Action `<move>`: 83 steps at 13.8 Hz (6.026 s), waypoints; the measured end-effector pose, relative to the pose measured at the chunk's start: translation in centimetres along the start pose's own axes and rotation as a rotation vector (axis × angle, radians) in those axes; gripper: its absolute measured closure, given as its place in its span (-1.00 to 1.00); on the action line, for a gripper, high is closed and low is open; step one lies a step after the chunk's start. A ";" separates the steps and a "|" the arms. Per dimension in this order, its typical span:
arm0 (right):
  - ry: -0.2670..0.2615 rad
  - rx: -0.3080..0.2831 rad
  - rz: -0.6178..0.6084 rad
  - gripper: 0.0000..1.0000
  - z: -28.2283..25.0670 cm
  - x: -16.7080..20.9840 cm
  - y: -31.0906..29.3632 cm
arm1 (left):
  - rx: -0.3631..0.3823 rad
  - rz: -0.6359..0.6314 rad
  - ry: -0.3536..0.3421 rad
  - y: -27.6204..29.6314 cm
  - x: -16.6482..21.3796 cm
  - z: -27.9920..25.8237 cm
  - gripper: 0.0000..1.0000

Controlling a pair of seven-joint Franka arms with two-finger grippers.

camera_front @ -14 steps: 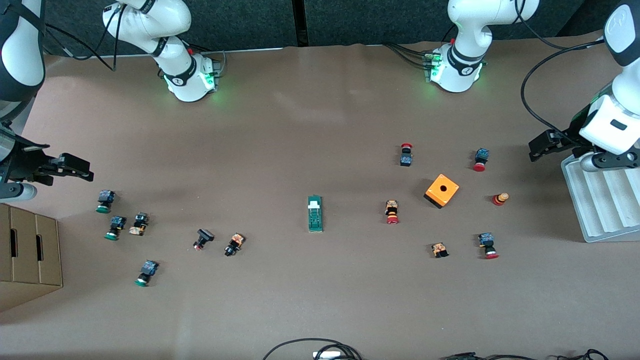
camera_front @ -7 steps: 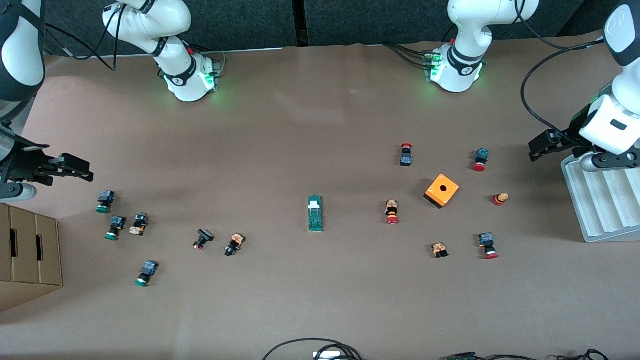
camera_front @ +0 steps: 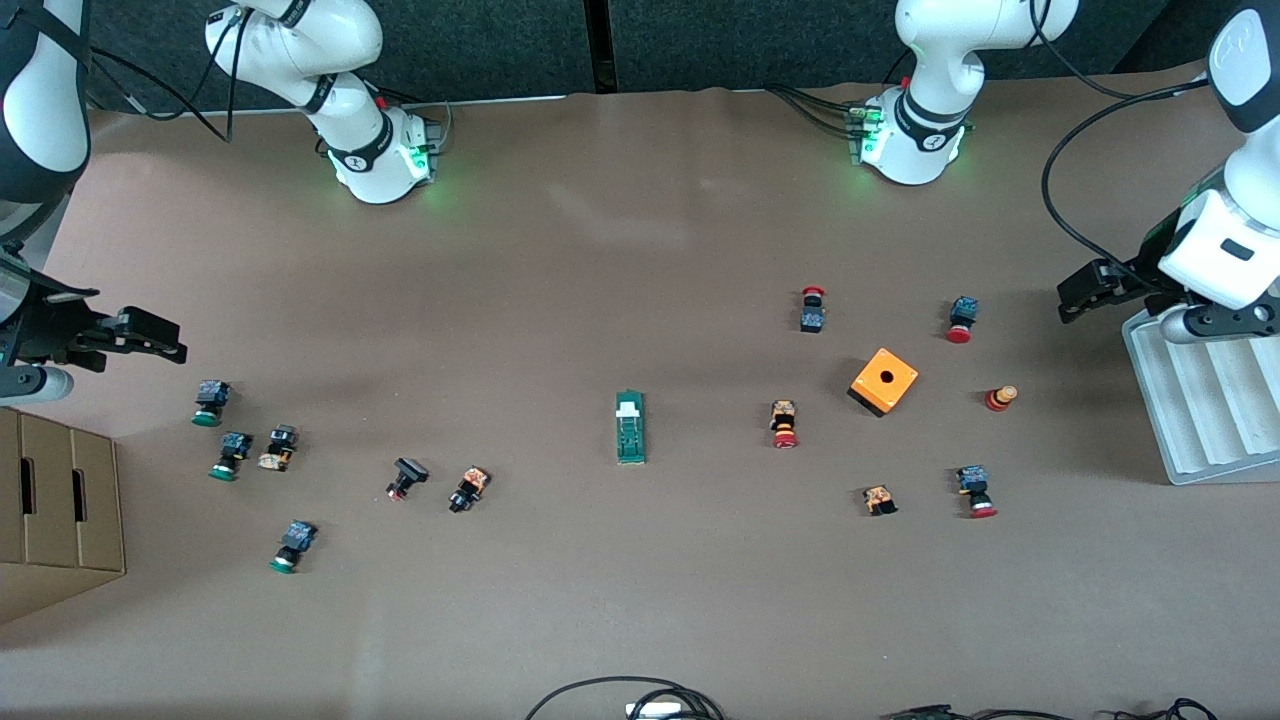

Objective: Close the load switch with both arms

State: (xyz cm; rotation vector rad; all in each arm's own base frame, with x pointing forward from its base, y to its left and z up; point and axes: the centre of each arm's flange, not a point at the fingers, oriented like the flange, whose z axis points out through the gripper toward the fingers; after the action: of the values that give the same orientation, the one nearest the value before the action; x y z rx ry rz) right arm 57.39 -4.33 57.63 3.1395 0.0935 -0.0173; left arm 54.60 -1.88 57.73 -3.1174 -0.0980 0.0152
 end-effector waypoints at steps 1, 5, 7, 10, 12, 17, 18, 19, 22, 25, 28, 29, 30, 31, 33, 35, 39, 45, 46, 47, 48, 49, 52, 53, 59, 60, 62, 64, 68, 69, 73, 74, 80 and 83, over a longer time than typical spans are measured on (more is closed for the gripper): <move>0.000 0.000 -0.001 -1.00 0.0 0.0 0.0 | 0.000 0.000 0.000 0.0 0.0 0.0 -1.00; 0.000 0.000 -0.001 -1.00 0.0 0.0 0.0 | 0.001 -0.001 -0.011 -0.1 -0.1 0.1 -1.00; 0.000 0.000 -0.001 -1.00 0.0 0.0 -0.1 | 0.001 -0.001 -0.012 -0.1 -0.1 0.1 -1.00; 0.000 0.000 -0.001 -1.00 0.0 0.0 -0.1 | 0.001 -0.002 -0.014 -0.1 -0.1 0.1 -1.00; 0.000 0.000 -0.001 -1.00 0.0 0.0 -0.1 | 0.001 -0.003 -0.014 -0.2 -0.1 0.1 -1.00; 0.000 0.000 -0.003 -1.00 0.0 0.0 -0.2 | 0.001 -0.003 -0.015 -0.2 -0.1 0.1 -1.00; 0.000 0.000 -0.003 -1.00 0.0 0.0 -0.2 | 0.002 -0.003 -0.016 -0.2 -0.2 0.1 -1.00; 0.001 0.000 -0.003 -1.00 0.0 0.0 -0.2 | 0.002 -0.003 -0.017 -0.2 -0.2 0.2 -1.00; 0.001 0.000 -0.003 -1.00 0.0 0.0 -0.2 | 0.002 -0.003 -0.018 -0.2 -0.2 0.2 -1.00; 0.003 0.000 -0.003 -1.00 0.0 0.1 -0.2 | 0.002 -0.003 -0.018 -0.2 -0.2 0.2 -1.00; 0.004 -0.001 -0.001 -1.00 0.0 0.0 0.0 | 0.002 -0.003 -0.019 -0.2 -0.2 0.2 -1.00; 0.004 -0.001 -0.001 -1.00 0.0 0.0 0.0 | 0.002 -0.003 -0.019 -0.2 -0.2 0.2 -1.00; 0.004 -0.001 -0.001 -1.00 0.0 0.0 0.0 | 0.002 -0.003 -0.019 -0.2 -0.2 0.2 -1.00; 0.004 -0.001 -0.001 -1.00 0.0 0.0 0.0 | 0.002 -0.003 -0.019 -0.2 -0.2 0.2 -1.00; 0.004 -0.001 -0.001 -1.00 0.0 0.0 0.0 | 0.002 -0.004 -0.019 -0.2 -0.2 0.2 -1.00; 0.004 -0.001 -0.001 -1.00 0.0 0.0 0.0 | 0.002 -0.004 -0.019 -0.2 -0.2 0.2 -1.00; 0.004 -0.001 -0.001 -1.00 0.0 0.0 0.0 | 0.002 -0.002 -0.019 -0.1 -0.2 0.2 -1.00; 0.004 -0.001 -0.001 -1.00 0.0 0.1 0.0 | 0.002 -0.002 -0.025 -0.2 -0.3 0.2 -1.00; 0.004 -0.001 -0.001 -1.00 0.0 0.1 0.0 | 0.002 -0.002 -0.025 -0.2 -0.3 0.2 -1.00; 0.004 -0.001 -0.001 -1.00 0.0 0.1 0.0 | 0.003 0.000 -0.025 -0.1 -0.3 0.2 -1.00; 0.004 -0.001 0.000 -1.00 0.0 0.1 0.0 | 0.003 0.007 -0.026 0.2 -0.3 0.3 -1.00; 0.004 -0.001 0.000 -1.00 0.0 0.1 0.0 | 0.002 0.020 -0.030 0.9 -0.3 0.4 -1.00; 0.004 -0.001 0.000 -1.00 0.0 0.1 0.0 | 0.006 0.099 -0.049 6.4 -0.7 1.5 -1.00; 0.004 -0.001 0.000 -1.00 0.0 0.1 0.0 | 0.009 0.091 -0.051 8.9 -1.1 1.7 -1.00; 0.004 -0.001 0.000 -1.00 0.0 0.1 0.0 | -0.028 -0.022 0.039 24.6 -5.6 1.8 -1.00; 0.004 -0.001 0.000 -1.00 0.0 0.1 0.0 | -0.047 -0.043 0.054 26.6 -6.1 2.2 -1.00; 0.004 -0.001 0.000 -1.00 0.0 0.1 0.0 | -0.072 -0.075 0.095 30.2 -6.8 3.2 -1.00; 0.004 -0.001 0.001 -1.00 0.0 0.1 0.0 | -0.048 -0.091 0.154 33.8 -7.9 4.9 -1.00; 0.004 -0.001 0.001 -1.00 0.0 0.1 0.1 | -0.028 -0.108 0.267 41.6 -11.7 9.1 -1.00; 0.004 -0.001 0.001 -1.00 0.0 0.1 0.1 | -0.025 -0.111 0.301 43.2 -12.4 10.4 -1.00; 0.003 -0.001 0.005 -1.00 0.1 0.1 0.3 | 0.004 -0.119 0.448 47.9 -15.0 17.0 -1.00; 0.003 -0.001 0.006 -1.00 0.1 0.1 0.3 | 0.016 -0.111 0.476 48.7 -15.5 18.5 -1.00; -0.005 -0.001 0.009 -1.00 0.5 0.2 0.5 | -0.005 -0.082 0.692 52.3 -18.9 28.1 -1.00; -0.028 -0.002 0.004 -1.00 1.8 0.7 0.2 | -0.060 -0.087 0.794 53.2 -20.4 33.6 -1.00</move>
State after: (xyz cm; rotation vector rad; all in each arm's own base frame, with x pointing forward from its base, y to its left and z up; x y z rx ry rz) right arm 58.08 -4.46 55.85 3.1365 0.0879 -0.0610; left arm 37.21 -55.50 23.08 -2.9057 -0.2112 -1.2085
